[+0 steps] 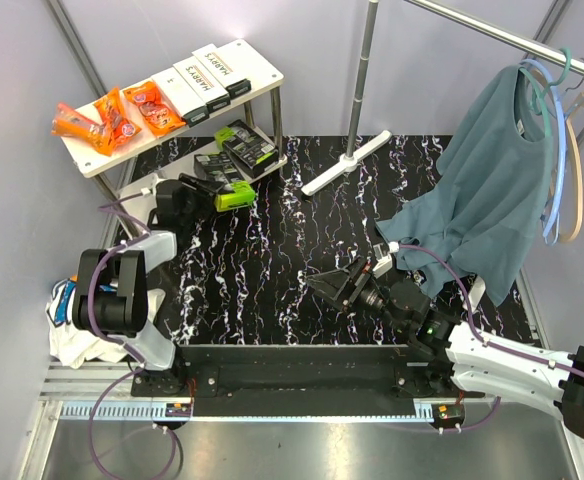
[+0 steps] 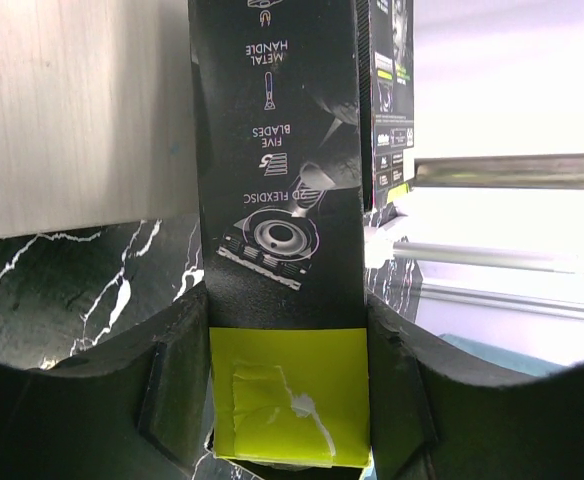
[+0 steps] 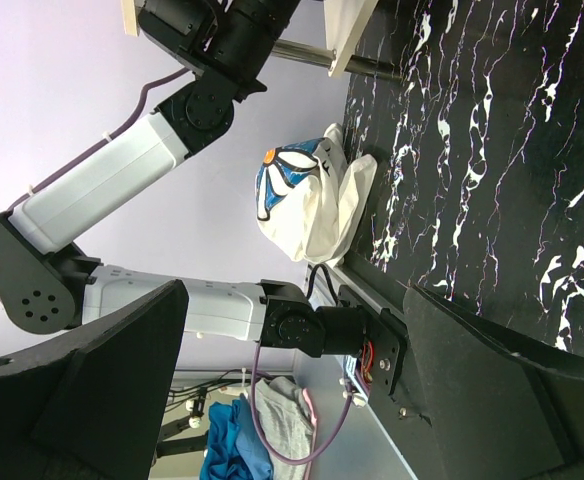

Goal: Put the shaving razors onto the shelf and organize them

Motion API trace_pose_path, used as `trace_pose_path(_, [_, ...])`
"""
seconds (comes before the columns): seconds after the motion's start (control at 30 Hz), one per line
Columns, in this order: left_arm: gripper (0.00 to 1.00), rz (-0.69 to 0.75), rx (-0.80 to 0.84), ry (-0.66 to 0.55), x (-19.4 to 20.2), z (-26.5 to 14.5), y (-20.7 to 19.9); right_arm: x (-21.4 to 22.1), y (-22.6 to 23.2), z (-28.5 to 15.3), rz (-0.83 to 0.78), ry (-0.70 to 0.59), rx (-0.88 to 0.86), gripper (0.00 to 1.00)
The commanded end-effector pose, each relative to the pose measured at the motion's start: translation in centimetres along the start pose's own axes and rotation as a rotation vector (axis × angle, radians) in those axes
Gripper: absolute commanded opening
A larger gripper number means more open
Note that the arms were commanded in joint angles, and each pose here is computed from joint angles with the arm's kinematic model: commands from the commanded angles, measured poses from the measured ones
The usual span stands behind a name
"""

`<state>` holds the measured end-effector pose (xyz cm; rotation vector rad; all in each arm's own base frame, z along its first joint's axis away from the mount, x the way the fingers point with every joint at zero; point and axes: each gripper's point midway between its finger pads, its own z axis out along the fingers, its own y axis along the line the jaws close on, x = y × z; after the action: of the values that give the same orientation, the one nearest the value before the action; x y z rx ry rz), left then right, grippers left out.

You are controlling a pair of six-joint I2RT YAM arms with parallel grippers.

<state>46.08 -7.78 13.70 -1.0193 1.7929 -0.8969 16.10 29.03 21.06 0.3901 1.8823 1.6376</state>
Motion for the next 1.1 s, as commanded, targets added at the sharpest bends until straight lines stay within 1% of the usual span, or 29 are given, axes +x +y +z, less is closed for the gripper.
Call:
trace_pose_path(0.0, [0.09, -0.008, 0.083, -0.038, -2.1, 0.8, -2.5, -0.1, 0.2, 0.0, -0.006, -0.010, -0.007, 1.00])
trace_pose_path(0.07, [0.15, -0.007, 0.077, -0.024, -1.8, 0.9, -2.2, 0.0, 0.1, 0.0, -0.008, -0.008, -0.005, 1.00])
trace_pose_path(0.1, [0.23, -0.004, 0.073, -0.014, -1.6, 0.9, -2.1, -0.1, 0.1, 0.0, -0.006, -0.008, -0.006, 1.00])
trace_pose_path(0.2, [0.35, 0.005, 0.052, 0.001, -1.4, 1.2, -1.7, 0.0, 0.2, 0.0, -0.007, -0.006, -0.010, 1.00])
trace_pose_path(0.23, [0.41, 0.007, 0.047, 0.004, -1.4, 1.3, -1.7, 0.0, 0.2, 0.0, -0.007, -0.006, -0.008, 1.00])
trace_pose_path(0.27, [0.45, 0.004, 0.033, 0.007, -1.4, 1.5, -1.4, 0.0, 0.2, 0.0, -0.007, -0.005, -0.010, 1.00])
trace_pose_path(0.33, [0.50, -0.006, 0.003, 0.006, -1.4, 1.6, -0.9, 0.0, 0.2, -0.1, -0.007, -0.005, -0.010, 1.00])
trace_pose_path(0.43, [0.54, -0.017, -0.022, 0.006, -1.4, 1.9, -0.6, -0.1, 0.3, -0.2, -0.007, -0.007, -0.013, 1.00])
trace_pose_path(0.47, [0.60, -0.017, -0.034, 0.005, -1.5, 1.9, -0.4, -0.1, 0.2, -0.2, -0.007, -0.008, -0.009, 1.00])
trace_pose_path(0.53, [0.66, -0.019, -0.073, 0.007, -1.6, 1.9, 0.1, 0.0, 0.3, -0.2, -0.007, -0.006, -0.013, 1.00])
trace_pose_path(0.57, [0.72, -0.018, -0.086, 0.006, -1.6, 1.8, 0.3, -0.1, 0.2, -0.2, -0.007, -0.008, -0.011, 1.00])
trace_pose_path(0.63, [0.79, -0.020, -0.117, 0.008, -1.6, 1.7, 0.7, 0.0, 0.2, -0.3, -0.007, -0.005, -0.012, 1.00])
trace_pose_path(0.7, [0.84, -0.010, -0.150, -0.003, -2.0, 1.4, 0.9, 0.0, 0.2, -0.3, -0.007, -0.004, -0.012, 1.00])
trace_pose_path(0.83, [0.88, 0.031, -0.141, -0.041, -3.0, 0.3, -0.4, 0.1, 0.2, -0.4, -0.007, 0.001, -0.013, 1.00])
trace_pose_path(0.9, [0.92, 0.055, -0.153, -0.056, -3.5, -0.2, -0.7, 0.1, 0.1, -0.4, -0.006, -0.001, -0.013, 1.00])
trace_pose_path(0.93, [0.93, 0.066, -0.141, -0.066, -3.8, -0.7, -1.3, 0.1, 0.1, -0.4, -0.006, -0.002, -0.012, 1.00])
trace_pose_path(1.07, [0.96, 0.103, -0.148, -0.080, -4.1, -2.1, -1.6, 0.0, 0.1, -0.4, -0.007, -0.002, -0.012, 1.00])
